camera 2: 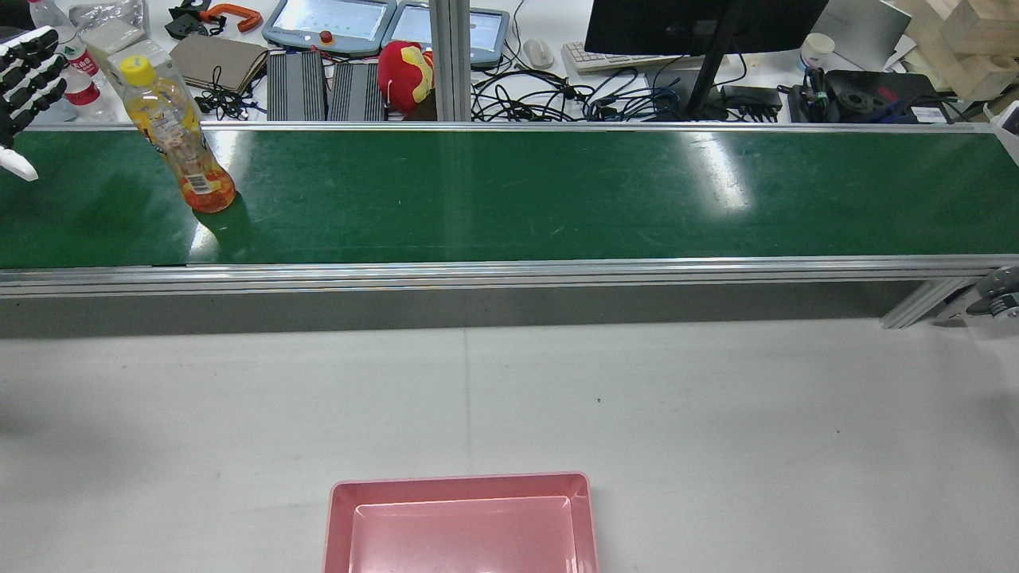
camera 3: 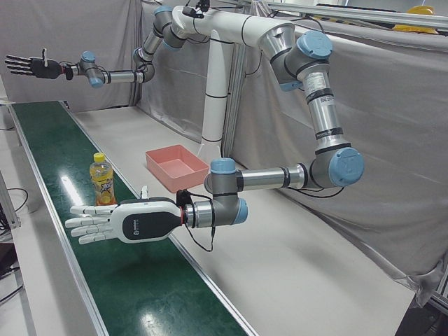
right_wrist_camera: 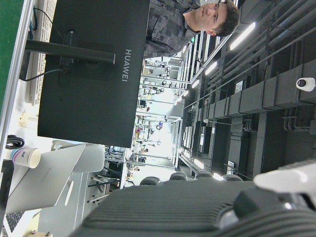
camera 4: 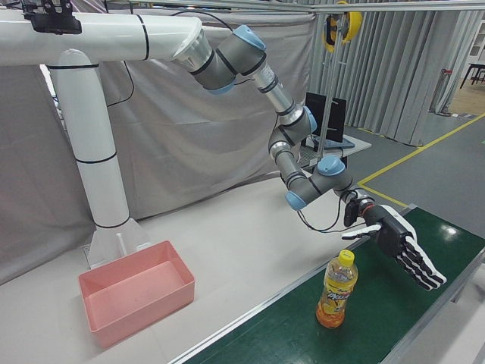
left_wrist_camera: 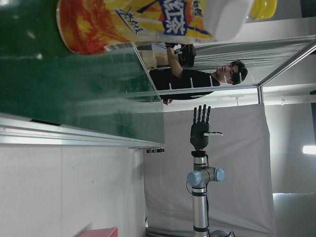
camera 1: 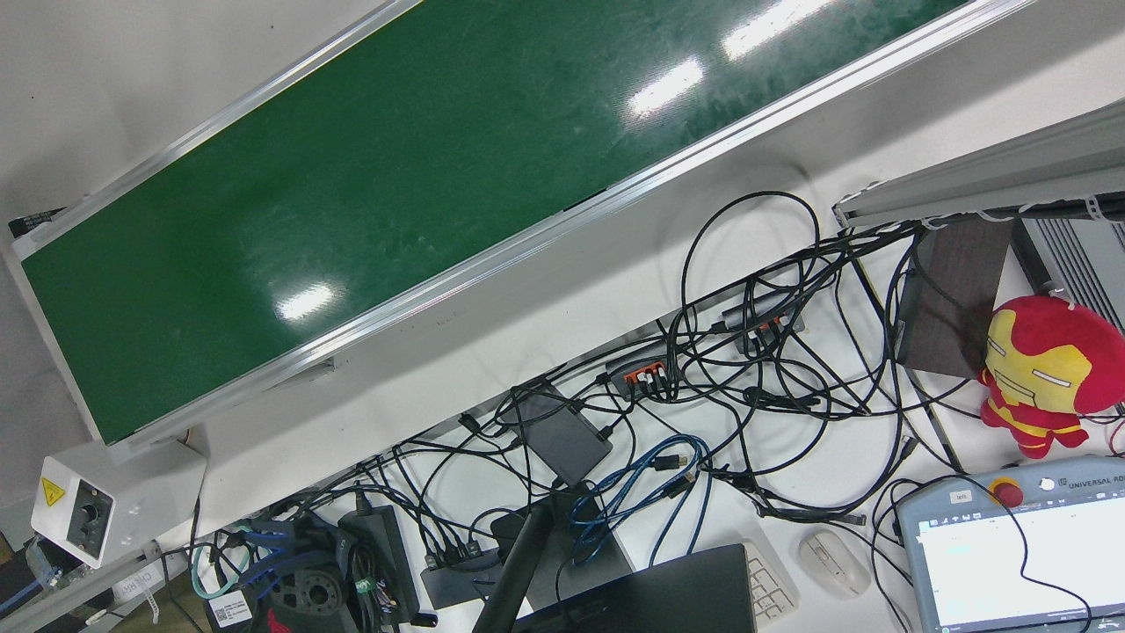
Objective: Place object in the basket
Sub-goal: 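Move the left hand toward the orange-labelled bottle on the conveyor, then close the left hand fingers around the bottle's middle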
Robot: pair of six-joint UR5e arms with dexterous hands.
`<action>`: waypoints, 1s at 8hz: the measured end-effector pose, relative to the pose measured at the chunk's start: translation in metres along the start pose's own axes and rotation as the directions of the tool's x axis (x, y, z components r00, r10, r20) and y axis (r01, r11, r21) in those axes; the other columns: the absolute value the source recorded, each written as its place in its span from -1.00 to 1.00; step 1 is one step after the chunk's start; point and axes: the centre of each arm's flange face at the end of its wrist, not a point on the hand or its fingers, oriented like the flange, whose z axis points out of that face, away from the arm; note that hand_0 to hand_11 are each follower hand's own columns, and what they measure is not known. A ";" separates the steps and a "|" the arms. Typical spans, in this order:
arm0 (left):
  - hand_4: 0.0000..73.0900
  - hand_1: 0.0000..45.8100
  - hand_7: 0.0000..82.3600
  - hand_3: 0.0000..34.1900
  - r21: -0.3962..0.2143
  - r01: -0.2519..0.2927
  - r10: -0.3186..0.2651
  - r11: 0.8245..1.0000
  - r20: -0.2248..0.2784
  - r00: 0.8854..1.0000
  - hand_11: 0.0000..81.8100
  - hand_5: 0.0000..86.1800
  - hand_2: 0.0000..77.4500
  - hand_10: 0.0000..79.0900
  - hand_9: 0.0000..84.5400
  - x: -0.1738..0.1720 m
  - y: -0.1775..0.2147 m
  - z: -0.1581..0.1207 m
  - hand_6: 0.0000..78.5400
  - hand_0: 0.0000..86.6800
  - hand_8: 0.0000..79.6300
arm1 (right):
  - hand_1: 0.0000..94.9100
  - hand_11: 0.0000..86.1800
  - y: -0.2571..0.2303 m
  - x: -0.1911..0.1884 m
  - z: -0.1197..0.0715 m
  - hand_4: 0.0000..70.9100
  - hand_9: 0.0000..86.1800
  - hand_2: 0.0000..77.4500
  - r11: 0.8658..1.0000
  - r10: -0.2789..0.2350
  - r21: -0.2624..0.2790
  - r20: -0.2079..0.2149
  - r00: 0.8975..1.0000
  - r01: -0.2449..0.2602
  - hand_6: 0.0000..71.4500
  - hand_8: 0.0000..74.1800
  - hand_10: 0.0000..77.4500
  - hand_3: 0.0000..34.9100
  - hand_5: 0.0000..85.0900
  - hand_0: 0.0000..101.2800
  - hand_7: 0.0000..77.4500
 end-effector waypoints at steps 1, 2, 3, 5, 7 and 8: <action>-0.81 -0.52 -0.99 -1.00 -0.010 0.007 -0.007 1.000 0.013 1.000 -0.95 -0.80 -1.00 -0.99 -0.97 -0.012 0.007 0.008 -0.99 0.85 -0.96 | -1.00 -1.00 0.000 0.000 0.000 -1.00 -1.00 -1.00 1.000 0.000 0.000 -0.001 1.000 0.000 -1.00 -1.00 -1.00 -0.99 -1.00 -1.00 -0.99; -0.81 -0.52 -0.99 -1.00 -0.013 0.012 -0.011 1.000 0.019 1.000 -0.95 -0.80 -1.00 -0.99 -0.99 -0.018 0.011 0.013 -0.99 0.84 -0.96 | -1.00 -1.00 0.000 0.000 0.000 -1.00 -1.00 -0.99 1.000 0.000 0.000 0.000 1.000 0.000 -1.00 -1.00 -1.00 -0.99 -1.00 -0.99 -0.99; -0.81 -0.52 -0.99 -1.00 -0.020 0.016 -0.015 1.000 0.017 1.000 -0.95 -0.80 -0.99 -0.99 -0.97 -0.023 0.017 0.019 -0.99 0.84 -0.96 | -1.00 -1.00 0.000 0.000 0.000 -1.00 -1.00 -0.99 1.000 0.000 0.000 0.000 1.000 0.000 -1.00 -1.00 -1.00 -0.99 -1.00 -0.99 -0.99; -0.79 -0.52 -0.99 -1.00 -0.039 0.029 -0.028 0.999 0.027 0.999 -0.92 -0.77 -0.99 -0.99 -0.94 -0.037 0.035 0.028 -0.99 0.84 -0.93 | -1.00 -1.00 0.000 0.000 0.000 -1.00 -1.00 -1.00 1.000 0.000 0.000 0.000 1.000 0.000 -1.00 -1.00 -1.00 -0.99 -1.00 -0.99 -0.99; -0.79 -0.52 -0.99 -1.00 -0.040 0.042 -0.041 0.998 0.027 0.999 -0.92 -0.76 -0.99 -0.99 -0.94 -0.056 0.048 0.035 -0.99 0.84 -0.93 | -1.00 -1.00 0.000 0.000 0.000 -1.00 -1.00 -0.99 1.000 0.000 0.000 0.000 1.000 0.000 -1.00 -1.00 -1.00 -0.99 -1.00 -1.00 -0.99; -0.79 -0.52 -0.99 -1.00 -0.034 0.048 -0.047 0.998 0.033 0.998 -0.92 -0.76 -0.99 -0.99 -0.94 -0.067 0.052 0.039 -0.99 0.84 -0.93 | -1.00 -1.00 0.000 0.000 0.000 -1.00 -1.00 -0.99 1.000 0.000 0.000 0.000 1.000 0.000 -1.00 -1.00 -1.00 -0.99 -1.00 -0.99 -0.99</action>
